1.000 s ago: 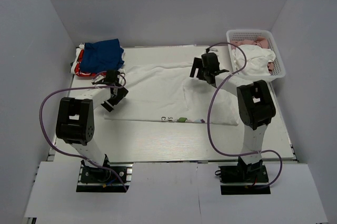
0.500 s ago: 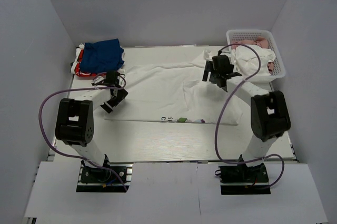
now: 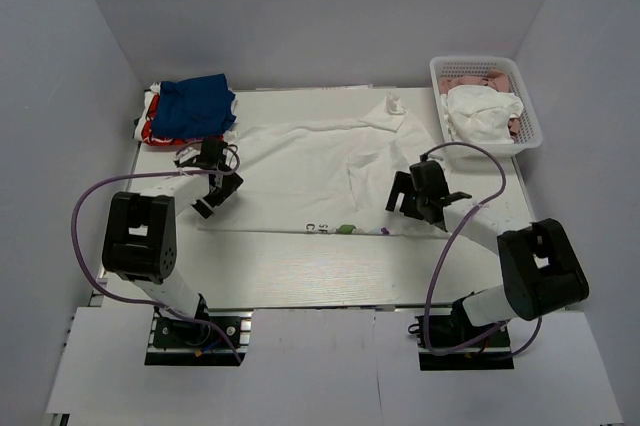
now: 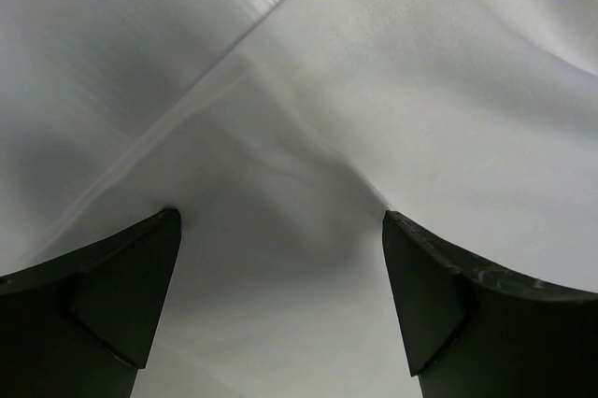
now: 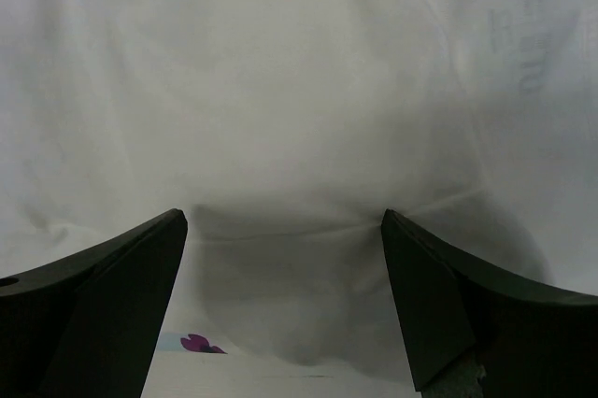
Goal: Fold and stack the t-shirts
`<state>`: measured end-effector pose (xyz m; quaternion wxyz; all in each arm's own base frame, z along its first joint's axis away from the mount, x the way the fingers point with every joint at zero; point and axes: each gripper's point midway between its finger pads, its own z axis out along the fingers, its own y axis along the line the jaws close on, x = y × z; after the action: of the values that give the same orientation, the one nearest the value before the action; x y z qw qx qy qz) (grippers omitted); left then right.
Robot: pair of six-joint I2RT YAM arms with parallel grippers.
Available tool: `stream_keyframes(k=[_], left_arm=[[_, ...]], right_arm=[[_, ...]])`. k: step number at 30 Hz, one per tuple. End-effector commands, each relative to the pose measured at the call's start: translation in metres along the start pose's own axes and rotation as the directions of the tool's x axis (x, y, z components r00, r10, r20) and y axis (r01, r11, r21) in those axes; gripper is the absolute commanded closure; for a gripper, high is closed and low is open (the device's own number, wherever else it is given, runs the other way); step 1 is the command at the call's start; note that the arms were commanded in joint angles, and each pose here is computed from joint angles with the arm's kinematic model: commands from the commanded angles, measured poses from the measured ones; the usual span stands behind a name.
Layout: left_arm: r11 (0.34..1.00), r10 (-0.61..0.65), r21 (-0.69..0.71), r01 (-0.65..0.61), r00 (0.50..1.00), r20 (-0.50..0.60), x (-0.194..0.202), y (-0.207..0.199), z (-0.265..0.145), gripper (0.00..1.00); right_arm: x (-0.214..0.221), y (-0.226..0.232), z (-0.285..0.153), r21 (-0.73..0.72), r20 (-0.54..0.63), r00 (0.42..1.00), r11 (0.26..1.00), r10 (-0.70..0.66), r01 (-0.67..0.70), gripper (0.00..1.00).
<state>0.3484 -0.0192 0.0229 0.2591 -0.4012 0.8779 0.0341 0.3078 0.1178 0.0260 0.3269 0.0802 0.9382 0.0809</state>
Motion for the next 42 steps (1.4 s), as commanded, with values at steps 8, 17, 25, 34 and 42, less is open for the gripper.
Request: stream_keyframes(k=[8,17,25,34,42], left_arm=[[0.992,0.028,-0.111,-0.055,0.973,-0.227,0.083,0.084,-0.021,0.01],[0.994,0.013,0.105,0.001,0.991,-0.13,0.067,0.078,-0.082,0.01],[0.956,-0.113,0.286,0.059,0.978,0.177,-0.035,0.008,-0.103,0.01],[0.999,-0.038,0.037,0.033,0.985,0.167,-0.093,-0.045,-0.046,0.01],[0.996,0.043,-0.083,-0.028,0.981,0.187,-0.115,-0.068,-0.001,0.1]], right_arm=[[0.106,-0.052,-0.046,0.203,-0.243,0.946,0.965,0.214,-0.166,0.1],[0.069,-0.027,-0.108,-0.017,-0.078,0.991,0.994,0.109,-0.11,0.1],[-0.057,0.015,-0.113,-0.086,0.278,0.956,0.994,0.093,-0.072,0.1],[-0.143,0.022,-0.079,0.1,0.431,0.898,0.984,0.09,-0.146,0.1],[-0.186,0.027,-0.024,0.215,0.378,0.926,0.971,0.011,-0.1,0.1]])
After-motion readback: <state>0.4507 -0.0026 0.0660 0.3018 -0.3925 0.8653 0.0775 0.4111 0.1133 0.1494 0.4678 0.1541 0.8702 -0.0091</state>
